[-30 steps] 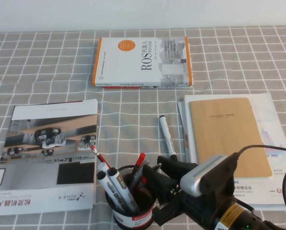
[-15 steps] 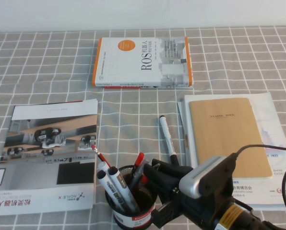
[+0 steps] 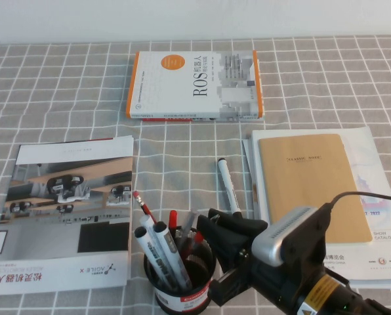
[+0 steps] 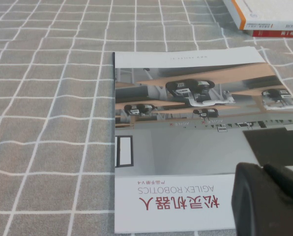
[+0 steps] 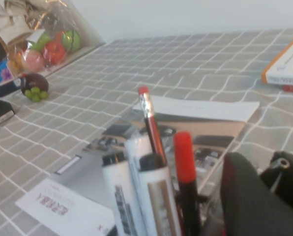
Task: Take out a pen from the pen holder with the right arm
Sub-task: 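Take a marker out of the pen holder and lay it on the table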
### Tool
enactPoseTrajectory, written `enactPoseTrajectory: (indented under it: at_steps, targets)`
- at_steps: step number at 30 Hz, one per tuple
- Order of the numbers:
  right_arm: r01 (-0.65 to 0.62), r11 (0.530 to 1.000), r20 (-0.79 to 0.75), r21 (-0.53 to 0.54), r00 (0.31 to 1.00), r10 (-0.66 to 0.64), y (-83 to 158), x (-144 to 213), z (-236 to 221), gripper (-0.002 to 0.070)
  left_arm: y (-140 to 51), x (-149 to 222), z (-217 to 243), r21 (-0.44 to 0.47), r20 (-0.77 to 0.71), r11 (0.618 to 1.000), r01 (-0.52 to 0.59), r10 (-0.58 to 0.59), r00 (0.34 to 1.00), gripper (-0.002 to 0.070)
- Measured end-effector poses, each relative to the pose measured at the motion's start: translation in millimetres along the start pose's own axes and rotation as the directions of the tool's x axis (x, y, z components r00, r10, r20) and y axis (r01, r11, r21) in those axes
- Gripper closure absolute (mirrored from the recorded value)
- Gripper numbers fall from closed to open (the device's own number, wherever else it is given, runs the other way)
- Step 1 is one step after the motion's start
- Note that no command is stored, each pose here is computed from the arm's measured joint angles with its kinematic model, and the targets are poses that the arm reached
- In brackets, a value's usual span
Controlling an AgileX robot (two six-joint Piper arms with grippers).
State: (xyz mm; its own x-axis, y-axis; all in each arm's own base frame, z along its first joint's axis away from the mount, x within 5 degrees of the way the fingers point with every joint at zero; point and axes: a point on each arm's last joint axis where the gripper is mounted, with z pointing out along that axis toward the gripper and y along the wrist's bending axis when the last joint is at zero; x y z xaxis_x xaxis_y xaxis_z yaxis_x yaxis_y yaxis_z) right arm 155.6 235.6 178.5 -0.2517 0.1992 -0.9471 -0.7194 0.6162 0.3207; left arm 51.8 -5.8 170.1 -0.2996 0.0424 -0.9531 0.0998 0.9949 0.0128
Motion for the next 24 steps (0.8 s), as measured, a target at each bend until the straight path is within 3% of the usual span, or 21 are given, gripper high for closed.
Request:
enactPoseTrajectory:
  at_steps: [24]
  targets:
    - [0.023, 0.999, 0.017, -0.032, 1.000, -0.022, 13, -40, -17, 0.0619, 0.0, 0, 0, 0.000, 0.000, 1.000, 0.000, 0.000, 1.000, 0.0678]
